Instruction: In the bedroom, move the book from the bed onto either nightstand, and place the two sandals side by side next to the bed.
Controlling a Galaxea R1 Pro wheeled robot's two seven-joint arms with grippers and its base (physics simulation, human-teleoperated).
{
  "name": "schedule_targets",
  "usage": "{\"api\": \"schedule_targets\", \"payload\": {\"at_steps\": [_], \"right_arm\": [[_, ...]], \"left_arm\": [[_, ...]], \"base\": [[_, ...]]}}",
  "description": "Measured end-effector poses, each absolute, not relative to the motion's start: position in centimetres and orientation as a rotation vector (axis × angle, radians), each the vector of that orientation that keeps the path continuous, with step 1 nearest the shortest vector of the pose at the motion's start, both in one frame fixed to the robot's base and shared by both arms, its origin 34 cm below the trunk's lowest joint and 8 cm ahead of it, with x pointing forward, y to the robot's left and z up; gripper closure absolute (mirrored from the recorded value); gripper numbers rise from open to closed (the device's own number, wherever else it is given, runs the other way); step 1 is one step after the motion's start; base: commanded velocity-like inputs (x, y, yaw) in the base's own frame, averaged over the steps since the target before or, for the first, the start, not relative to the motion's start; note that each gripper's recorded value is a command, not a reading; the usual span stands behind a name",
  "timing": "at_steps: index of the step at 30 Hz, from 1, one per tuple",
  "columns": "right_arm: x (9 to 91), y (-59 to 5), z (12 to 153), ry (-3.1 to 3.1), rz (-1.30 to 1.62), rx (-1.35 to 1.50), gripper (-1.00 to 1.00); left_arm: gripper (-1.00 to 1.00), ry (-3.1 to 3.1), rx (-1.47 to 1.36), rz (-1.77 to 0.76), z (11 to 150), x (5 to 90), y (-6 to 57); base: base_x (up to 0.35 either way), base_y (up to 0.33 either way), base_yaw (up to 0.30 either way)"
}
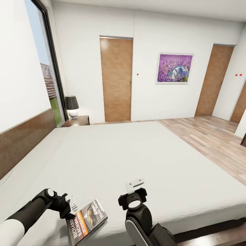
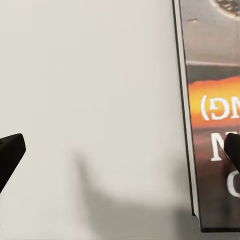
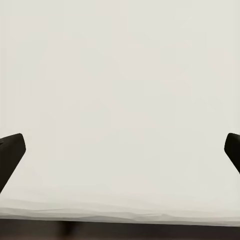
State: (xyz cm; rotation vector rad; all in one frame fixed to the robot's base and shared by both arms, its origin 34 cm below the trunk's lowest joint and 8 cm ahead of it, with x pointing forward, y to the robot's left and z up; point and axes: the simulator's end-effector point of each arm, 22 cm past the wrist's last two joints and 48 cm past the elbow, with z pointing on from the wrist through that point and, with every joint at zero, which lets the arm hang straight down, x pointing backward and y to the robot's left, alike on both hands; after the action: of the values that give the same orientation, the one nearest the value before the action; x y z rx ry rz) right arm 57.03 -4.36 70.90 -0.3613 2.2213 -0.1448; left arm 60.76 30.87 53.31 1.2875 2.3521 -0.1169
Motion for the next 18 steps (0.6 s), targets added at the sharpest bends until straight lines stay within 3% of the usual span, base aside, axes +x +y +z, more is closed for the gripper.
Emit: {"api": "schedule_targets", "payload": {"at_steps": [18], "right_arm": [[57.01,-4.32,70.9,2.222,-0.144,-0.362,-1.0]], "left_arm": [[-1.0,2.34,1.31,-0.113,53.34,60.73,30.78]], "base": [[0.0,0.0,0.0]]}}
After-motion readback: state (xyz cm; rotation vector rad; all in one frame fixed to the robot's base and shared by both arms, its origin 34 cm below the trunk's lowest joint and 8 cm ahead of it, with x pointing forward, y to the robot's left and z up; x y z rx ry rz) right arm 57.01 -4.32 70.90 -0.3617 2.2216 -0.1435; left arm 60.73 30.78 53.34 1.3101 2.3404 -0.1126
